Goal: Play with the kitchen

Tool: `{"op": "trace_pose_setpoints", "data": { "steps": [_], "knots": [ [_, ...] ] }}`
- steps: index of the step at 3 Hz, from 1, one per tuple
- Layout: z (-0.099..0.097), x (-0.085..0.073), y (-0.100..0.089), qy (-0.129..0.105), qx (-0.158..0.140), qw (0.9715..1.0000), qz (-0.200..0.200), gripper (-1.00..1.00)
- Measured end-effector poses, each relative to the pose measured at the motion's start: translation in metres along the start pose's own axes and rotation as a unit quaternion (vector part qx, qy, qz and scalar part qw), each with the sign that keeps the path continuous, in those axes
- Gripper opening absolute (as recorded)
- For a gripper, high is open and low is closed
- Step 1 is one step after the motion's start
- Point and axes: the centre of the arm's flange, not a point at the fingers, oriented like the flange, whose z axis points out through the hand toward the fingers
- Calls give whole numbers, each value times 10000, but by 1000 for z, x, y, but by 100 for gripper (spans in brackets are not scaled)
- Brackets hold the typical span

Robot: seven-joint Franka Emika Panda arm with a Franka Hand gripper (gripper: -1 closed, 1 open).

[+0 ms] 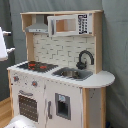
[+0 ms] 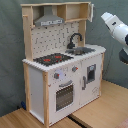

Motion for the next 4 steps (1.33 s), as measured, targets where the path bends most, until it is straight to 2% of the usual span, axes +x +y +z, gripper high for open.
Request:
{"op": "trace_pose_setpoints", "data": {
  "steps": [1, 2, 3, 4],
  "knots": [
    [11, -11, 0, -402, -11, 9984, 399, 100],
    [28, -21, -2, -805, -29, 9932, 836, 100],
    [57, -26, -4, -1128, -28, 9855, 1270, 100],
    [91, -27, 4, -1360, -125, 9773, 1620, 100]
  ]
}}
